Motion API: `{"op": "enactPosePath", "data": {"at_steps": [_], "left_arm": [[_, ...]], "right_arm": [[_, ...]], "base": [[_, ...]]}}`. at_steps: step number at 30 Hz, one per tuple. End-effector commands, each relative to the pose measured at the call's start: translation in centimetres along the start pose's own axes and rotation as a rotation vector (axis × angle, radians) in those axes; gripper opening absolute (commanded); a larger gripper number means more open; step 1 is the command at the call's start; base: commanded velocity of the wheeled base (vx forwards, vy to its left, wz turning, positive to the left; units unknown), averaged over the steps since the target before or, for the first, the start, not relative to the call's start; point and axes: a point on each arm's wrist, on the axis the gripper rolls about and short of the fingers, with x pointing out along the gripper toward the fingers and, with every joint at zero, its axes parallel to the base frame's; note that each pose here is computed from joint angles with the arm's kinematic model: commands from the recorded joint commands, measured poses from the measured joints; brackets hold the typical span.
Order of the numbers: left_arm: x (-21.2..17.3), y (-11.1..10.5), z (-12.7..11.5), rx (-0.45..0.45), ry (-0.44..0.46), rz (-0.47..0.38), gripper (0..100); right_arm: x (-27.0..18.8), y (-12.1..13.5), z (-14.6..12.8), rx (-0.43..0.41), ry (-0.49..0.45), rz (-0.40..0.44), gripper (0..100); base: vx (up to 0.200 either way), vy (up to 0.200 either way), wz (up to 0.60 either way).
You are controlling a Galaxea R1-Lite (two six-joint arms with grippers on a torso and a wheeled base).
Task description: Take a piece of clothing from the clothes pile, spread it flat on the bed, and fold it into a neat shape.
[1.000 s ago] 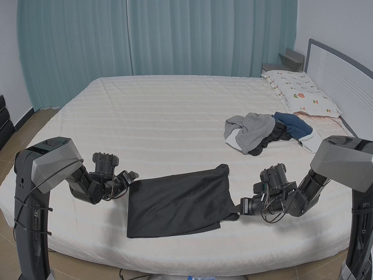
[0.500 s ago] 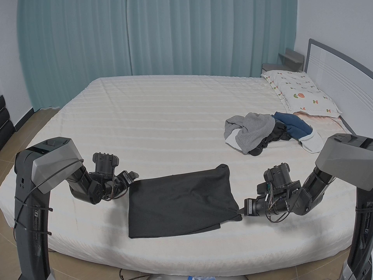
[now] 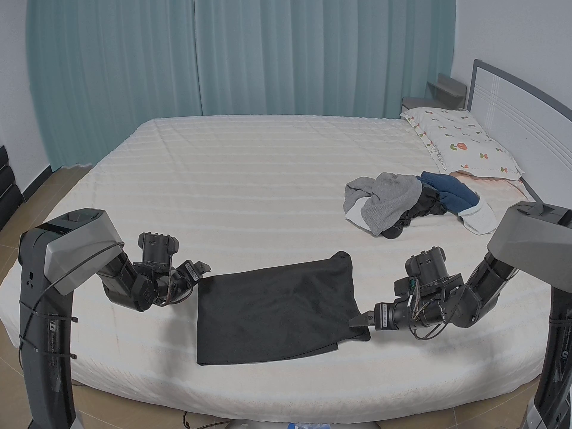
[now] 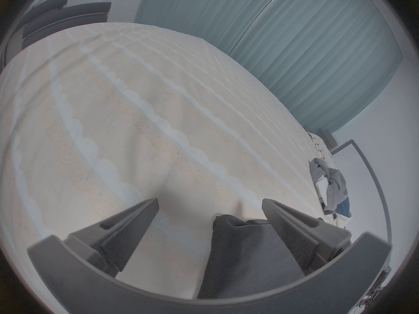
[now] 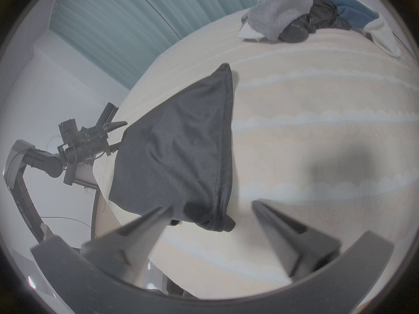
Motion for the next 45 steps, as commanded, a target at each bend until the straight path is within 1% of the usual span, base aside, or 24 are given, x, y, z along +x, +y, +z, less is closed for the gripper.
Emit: {"op": "enactPosePath", "data": {"at_steps": [1,2,3,4,5,6,7,9,10,11,12,13,14,16,19,20,21,23,25,26,28,36,37,45], "left_arm": [[-1.4,-0.3,1.3,-0.010,0.002,-0.048,100],[-2.0,-0.2,1.2,-0.013,0.034,-0.081,100],[-2.1,-0.2,1.2,-0.013,0.038,-0.086,100],[-2.9,0.0,1.1,-0.008,0.083,-0.121,100],[-2.9,0.0,1.1,-0.008,0.083,-0.121,100],[-4.0,0.2,0.7,0.010,0.144,-0.173,100],[-4.7,0.4,0.5,0.035,0.178,-0.203,100],[-5.4,0.9,0.2,0.079,0.217,-0.232,100],[-5.4,0.9,0.2,0.079,0.217,-0.232,100],[-5.8,1.3,-0.4,0.123,0.244,-0.238,100],[-5.8,1.4,-0.5,0.129,0.250,-0.238,100],[-5.7,1.9,-1.1,0.159,0.269,-0.229,100],[-5.8,2.0,-1.2,0.166,0.271,-0.229,100],[-5.8,1.9,-1.9,0.184,0.290,-0.228,100],[-5.8,1.9,-1.9,0.185,0.291,-0.228,100],[-6.0,1.2,-3.1,0.208,0.321,-0.238,100],[-6.1,1.1,-3.4,0.214,0.329,-0.239,100],[-6.0,0.9,-3.7,0.223,0.328,-0.239,100],[-5.9,0.8,-3.7,0.229,0.316,-0.249,100],[-5.9,0.9,-3.9,0.230,0.313,-0.251,100],[-5.8,0.9,-4.0,0.233,0.302,-0.260,100],[-5.6,0.7,-5.0,0.253,0.303,-0.262,100],[-5.4,0.7,-5.0,0.256,0.288,-0.269,100],[-5.2,0.8,-5.3,0.260,0.273,-0.269,100]], "right_arm": [[-3.0,-0.3,2.0,0.021,-0.097,0.002,100],[-4.3,-0.6,2.1,0.039,-0.116,-0.005,100],[-4.4,-0.7,2.0,0.043,-0.114,-0.007,100],[-5.3,-1.4,0.9,0.071,-0.101,-0.024,100],[-5.3,-1.4,0.9,0.071,-0.101,-0.024,100],[-6.2,-2.4,-0.4,0.103,-0.081,-0.049,100],[-6.9,-3.1,-1.1,0.124,-0.087,-0.060,100],[-7.8,-4.1,-2.1,0.166,-0.112,-0.073,100],[-7.8,-4.1,-2.1,0.166,-0.112,-0.073,100],[-8.6,-5.1,-2.8,0.227,-0.161,-0.077,100],[-8.7,-5.3,-2.9,0.238,-0.171,-0.078,100],[-9.3,-6.2,-3.4,0.304,-0.233,-0.080,100],[-9.5,-6.5,-3.6,0.324,-0.249,-0.080,100],[-10.4,-7.1,-5.1,0.388,-0.288,-0.071,100],[-10.5,-7.2,-5.2,0.390,-0.290,-0.071,100],[-11.7,-7.5,-7.4,0.426,-0.329,-0.068,100],[-12.0,-7.6,-7.9,0.441,-0.347,-0.066,100],[-12.4,-7.8,-8.2,0.462,-0.392,-0.053,100],[-12.4,-8.3,-8.0,0.510,-0.439,-0.038,100],[-12.3,-8.5,-8.1,0.547,-0.433,-0.036,100],[-12.2,-8.8,-8.2,0.591,-0.423,-0.033,100],[-12.9,-9.6,-8.1,0.631,-0.437,-0.008,100],[-12.9,-9.9,-8.1,0.645,-0.427,0.006,100],[-12.9,-10.0,-8.2,0.647,-0.417,0.016,100]], "base": [[0.000,0.000,0.00],[0.000,0.000,0.00],[0.000,0.000,0.00],[0.000,0.000,0.00],[0.000,0.000,0.00],[0.000,0.000,0.00],[0.000,0.000,0.00],[0.000,0.000,0.00],[0.000,0.000,0.00],[0.000,0.000,0.00],[0.000,0.000,0.00],[0.000,0.000,0.00],[0.000,0.000,0.00],[0.000,0.000,0.00],[0.000,0.000,0.00],[0.000,0.000,0.00],[0.000,0.000,0.00],[0.000,0.000,0.00],[0.000,0.000,0.00],[0.000,0.000,0.00],[0.000,0.000,0.00],[0.000,0.000,0.00],[0.000,0.000,0.00],[0.000,0.000,0.00]]}}
